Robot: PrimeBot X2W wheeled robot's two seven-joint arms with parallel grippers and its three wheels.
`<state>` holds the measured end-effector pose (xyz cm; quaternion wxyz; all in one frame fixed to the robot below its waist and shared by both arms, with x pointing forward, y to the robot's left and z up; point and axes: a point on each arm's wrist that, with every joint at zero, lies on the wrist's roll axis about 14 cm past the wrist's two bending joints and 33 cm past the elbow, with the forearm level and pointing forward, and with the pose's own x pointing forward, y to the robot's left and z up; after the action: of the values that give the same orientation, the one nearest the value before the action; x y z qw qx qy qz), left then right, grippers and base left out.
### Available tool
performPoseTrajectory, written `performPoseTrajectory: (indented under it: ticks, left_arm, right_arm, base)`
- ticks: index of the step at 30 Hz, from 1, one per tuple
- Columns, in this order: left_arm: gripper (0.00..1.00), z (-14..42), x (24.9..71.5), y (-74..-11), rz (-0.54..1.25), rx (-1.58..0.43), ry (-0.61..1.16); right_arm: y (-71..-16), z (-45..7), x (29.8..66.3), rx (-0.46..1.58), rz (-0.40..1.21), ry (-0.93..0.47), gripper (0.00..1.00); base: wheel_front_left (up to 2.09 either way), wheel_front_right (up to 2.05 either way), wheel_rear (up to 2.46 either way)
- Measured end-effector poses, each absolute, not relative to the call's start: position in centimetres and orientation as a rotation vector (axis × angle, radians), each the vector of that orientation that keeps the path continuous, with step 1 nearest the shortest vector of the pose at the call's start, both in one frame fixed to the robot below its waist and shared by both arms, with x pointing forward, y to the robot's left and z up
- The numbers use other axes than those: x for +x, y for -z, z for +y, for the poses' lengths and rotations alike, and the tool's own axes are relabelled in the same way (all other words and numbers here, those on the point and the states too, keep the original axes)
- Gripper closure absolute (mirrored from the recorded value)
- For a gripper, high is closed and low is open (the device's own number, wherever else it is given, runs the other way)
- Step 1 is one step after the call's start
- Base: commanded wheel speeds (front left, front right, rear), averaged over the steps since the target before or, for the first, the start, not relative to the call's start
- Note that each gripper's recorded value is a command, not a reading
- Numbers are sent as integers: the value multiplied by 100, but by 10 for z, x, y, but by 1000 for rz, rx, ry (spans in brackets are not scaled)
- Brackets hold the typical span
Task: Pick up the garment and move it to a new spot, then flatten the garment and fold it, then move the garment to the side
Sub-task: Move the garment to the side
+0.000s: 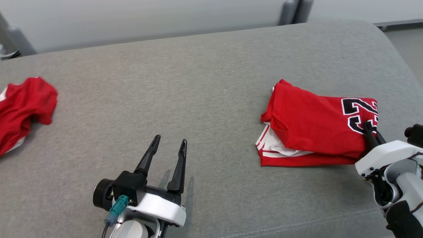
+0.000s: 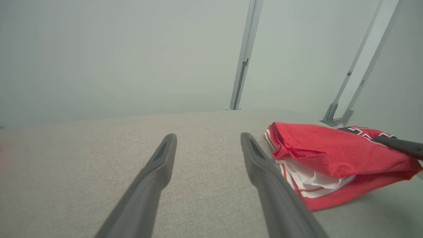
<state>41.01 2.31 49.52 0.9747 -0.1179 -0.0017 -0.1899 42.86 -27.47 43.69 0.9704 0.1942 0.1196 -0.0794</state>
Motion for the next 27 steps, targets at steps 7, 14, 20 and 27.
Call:
performPoseTrajectory:
  ticks: [7,14,20,27]
  left_arm:
    - [0,-14,410,-497,-1,-245,489]
    - [0,-36,408,-496,5,-247,551]
    - [0,-38,410,-493,17,-275,561]
    - [0,-32,424,-506,-30,-315,544]
  right_arm:
    - [-442,-307,396,396,211,254,100]
    - [-443,-322,380,395,205,302,100]
    - [-445,-325,386,346,209,288,100]
    - [-501,-332,446,322,65,245,100]
  base:
    - [0,0,0]
    - [0,0,0]
    - [0,0,0]
    - [0,0,0]
